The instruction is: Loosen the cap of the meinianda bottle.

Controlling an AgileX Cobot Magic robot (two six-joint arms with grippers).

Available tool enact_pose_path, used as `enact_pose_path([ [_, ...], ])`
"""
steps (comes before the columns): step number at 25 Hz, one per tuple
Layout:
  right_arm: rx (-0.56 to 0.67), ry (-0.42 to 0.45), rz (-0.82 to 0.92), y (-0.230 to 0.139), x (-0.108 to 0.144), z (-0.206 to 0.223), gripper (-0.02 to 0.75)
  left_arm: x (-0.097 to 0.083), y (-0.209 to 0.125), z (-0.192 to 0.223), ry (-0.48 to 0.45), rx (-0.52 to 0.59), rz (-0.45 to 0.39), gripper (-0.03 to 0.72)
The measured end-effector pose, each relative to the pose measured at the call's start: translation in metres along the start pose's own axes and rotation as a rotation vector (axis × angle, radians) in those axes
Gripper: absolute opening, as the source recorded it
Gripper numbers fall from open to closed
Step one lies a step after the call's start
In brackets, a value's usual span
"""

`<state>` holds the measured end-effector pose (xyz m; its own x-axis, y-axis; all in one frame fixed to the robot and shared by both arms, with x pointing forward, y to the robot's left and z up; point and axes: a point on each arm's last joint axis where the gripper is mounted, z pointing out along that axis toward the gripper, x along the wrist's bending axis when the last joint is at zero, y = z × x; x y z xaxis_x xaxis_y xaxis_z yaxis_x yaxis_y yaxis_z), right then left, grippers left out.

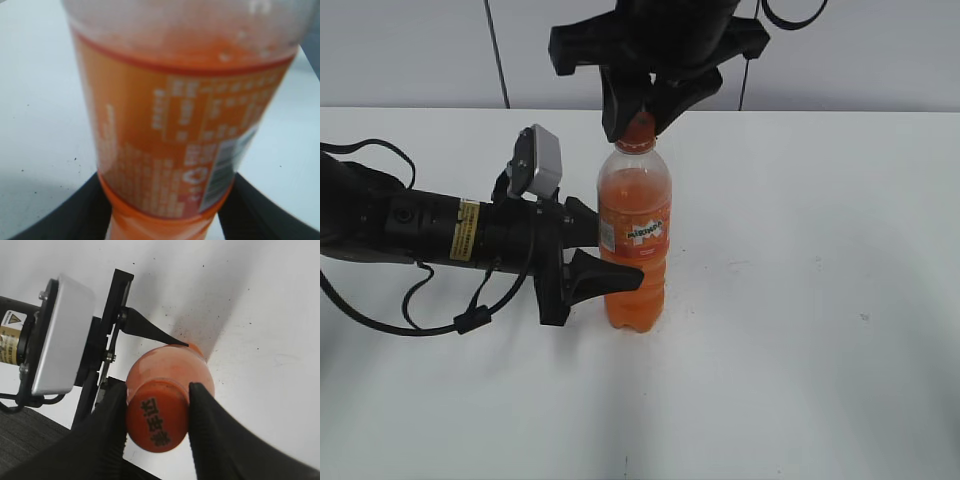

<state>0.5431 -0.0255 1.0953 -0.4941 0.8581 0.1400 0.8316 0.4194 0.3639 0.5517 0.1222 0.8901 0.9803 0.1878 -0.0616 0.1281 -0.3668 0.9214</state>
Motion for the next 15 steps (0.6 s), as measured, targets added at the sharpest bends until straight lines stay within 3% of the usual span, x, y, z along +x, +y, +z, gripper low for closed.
enact_pose_path([
  [3,0.0,0.0,-0.063,0.0,0.0,0.0,0.278,0.0,0.0,0.0,0.0,0.0,0.0,0.391],
  [6,0.0,0.003,-0.249,-0.0001,0.0003,0.0,0.278,-0.0001,0.0,0.0,-0.001,0.0,0.001,0.391],
  [9,-0.002,0.005,-0.655,0.0,0.0005,0.0,0.278,-0.0001,-0.0001,0.0,-0.001,0.001,0.001,0.391],
  [12,-0.005,0.003,-1.199,0.0002,0.0004,0.0,0.278,0.0,-0.0001,0.0,0.0,0.001,0.0,0.391],
  [15,-0.002,-0.007,-1.484,0.0003,0.0,-0.0004,0.278,0.0001,-0.0001,0.0,0.001,0.001,0.0,0.391],
])
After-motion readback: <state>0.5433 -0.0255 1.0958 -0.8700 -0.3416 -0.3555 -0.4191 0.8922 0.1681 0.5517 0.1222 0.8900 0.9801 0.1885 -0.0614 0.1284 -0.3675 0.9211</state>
